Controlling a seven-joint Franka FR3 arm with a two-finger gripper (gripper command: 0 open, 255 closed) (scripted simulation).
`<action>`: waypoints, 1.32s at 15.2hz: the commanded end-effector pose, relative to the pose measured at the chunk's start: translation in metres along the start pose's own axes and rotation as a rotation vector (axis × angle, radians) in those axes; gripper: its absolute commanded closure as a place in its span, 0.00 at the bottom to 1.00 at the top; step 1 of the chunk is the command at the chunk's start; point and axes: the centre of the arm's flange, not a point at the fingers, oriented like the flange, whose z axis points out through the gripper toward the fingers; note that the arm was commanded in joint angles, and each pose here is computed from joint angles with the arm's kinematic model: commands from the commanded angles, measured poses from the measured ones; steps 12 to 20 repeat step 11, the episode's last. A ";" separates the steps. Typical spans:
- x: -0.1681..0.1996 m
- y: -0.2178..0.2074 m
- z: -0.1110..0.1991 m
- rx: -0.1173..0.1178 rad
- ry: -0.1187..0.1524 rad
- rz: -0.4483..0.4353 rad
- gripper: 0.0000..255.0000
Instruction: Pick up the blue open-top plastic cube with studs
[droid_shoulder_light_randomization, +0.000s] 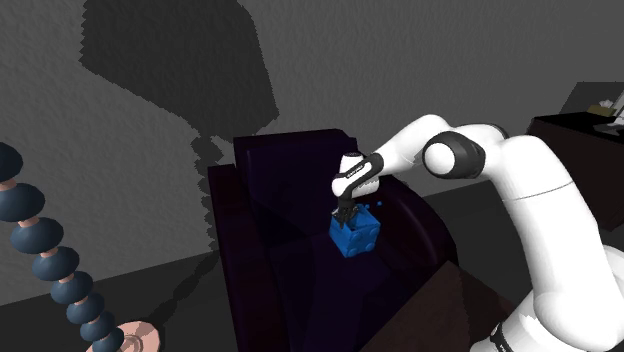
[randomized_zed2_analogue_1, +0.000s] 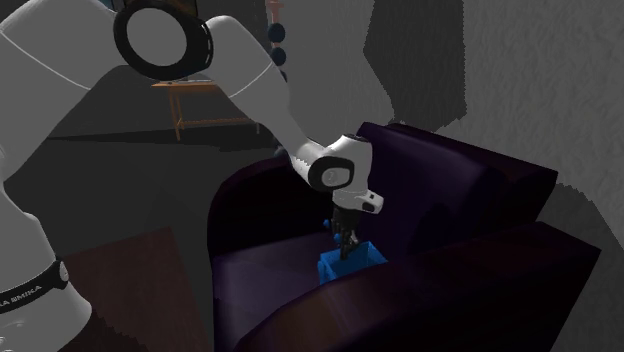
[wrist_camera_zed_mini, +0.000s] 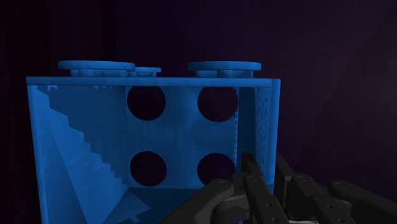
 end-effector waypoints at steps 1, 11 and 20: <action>0.000 0.000 -0.012 0.000 0.002 0.000 1.00; -0.003 0.000 -0.055 0.000 0.002 0.000 1.00; -0.003 0.000 -0.055 0.000 0.002 0.000 1.00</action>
